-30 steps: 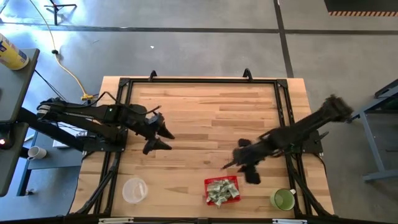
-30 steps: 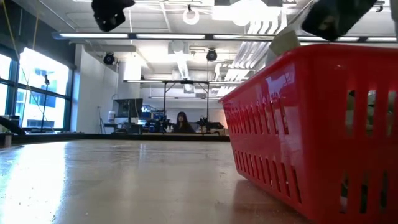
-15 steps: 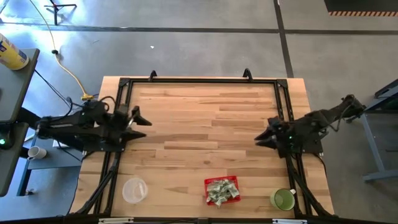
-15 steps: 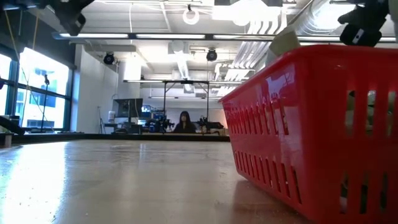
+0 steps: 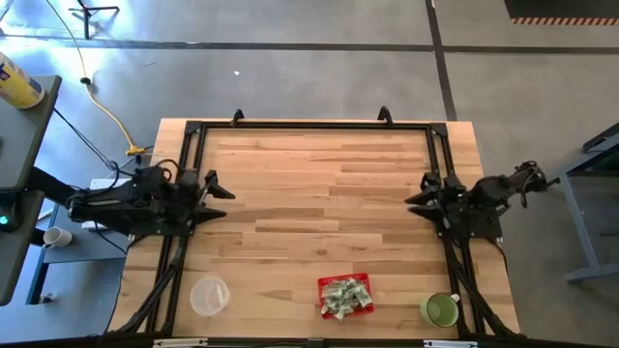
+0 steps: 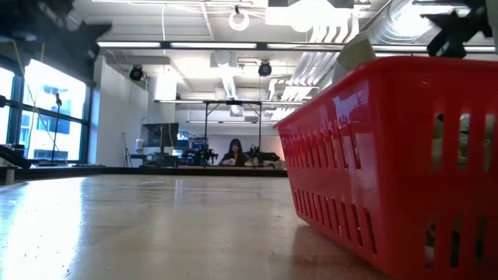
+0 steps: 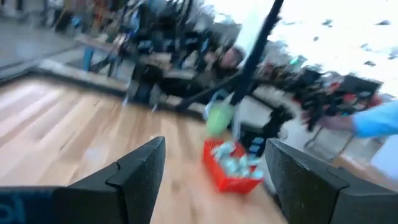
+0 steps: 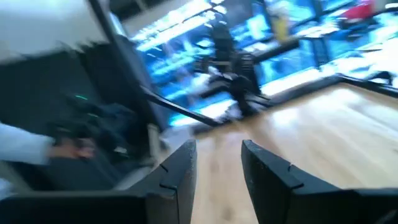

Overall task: Pick and place items into bin
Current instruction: Return to Home Position

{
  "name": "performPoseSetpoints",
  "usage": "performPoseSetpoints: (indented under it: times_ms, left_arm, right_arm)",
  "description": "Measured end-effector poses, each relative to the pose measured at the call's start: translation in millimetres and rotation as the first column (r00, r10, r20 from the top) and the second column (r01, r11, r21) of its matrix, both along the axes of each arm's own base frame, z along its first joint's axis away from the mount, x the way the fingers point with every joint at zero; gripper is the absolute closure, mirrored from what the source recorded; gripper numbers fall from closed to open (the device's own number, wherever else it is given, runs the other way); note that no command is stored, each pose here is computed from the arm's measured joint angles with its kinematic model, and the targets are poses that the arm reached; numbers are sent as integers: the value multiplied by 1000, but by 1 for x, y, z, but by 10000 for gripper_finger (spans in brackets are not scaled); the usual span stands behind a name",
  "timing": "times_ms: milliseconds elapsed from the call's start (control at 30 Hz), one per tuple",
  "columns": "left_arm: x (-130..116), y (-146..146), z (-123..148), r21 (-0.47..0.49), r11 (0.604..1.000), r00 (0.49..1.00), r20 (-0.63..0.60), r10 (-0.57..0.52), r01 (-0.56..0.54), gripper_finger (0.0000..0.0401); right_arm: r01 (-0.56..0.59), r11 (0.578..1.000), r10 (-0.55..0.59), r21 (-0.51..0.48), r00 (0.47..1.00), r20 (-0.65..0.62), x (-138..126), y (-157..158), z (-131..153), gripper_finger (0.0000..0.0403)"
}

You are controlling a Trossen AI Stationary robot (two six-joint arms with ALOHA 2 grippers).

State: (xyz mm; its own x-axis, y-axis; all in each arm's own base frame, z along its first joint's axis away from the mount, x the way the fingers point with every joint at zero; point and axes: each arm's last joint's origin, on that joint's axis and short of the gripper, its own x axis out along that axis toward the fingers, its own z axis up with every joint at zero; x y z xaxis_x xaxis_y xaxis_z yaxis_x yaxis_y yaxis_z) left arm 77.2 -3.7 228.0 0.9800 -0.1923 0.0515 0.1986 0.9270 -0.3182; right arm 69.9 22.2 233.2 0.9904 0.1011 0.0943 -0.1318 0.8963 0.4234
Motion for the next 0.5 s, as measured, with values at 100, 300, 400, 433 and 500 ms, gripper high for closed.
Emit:
performPoseSetpoints:
  times_ms: [100, 300, 400, 433, 500]
  left_arm:
    - [3, 1, -12, -27, 1000, 999, -48, 13, -14, 91]
    - [4, 1, -21, -56, 998, 990, -140, 11, -19, 91]
    - [3, 1, -24, -57, 998, 985, -170, 11, -21, 91]
    - [3, 1, -25, -57, 998, 983, -182, 11, -22, 91]
    - [3, 1, -27, -57, 998, 980, -200, 11, -23, 91]
  right_arm:
    - [69, 996, -73, -64, 996, -55, 6, 1, -12, 284]
    - [61, 984, -90, -164, 980, -176, 11, 3, -35, 284]
    - [44, 979, -93, -201, 965, -244, 11, 3, -43, 284]
    - [39, 976, -96, -212, 960, -263, 10, 3, -46, 284]
    - [31, 972, -100, -231, 950, -295, 10, 2, -49, 284]
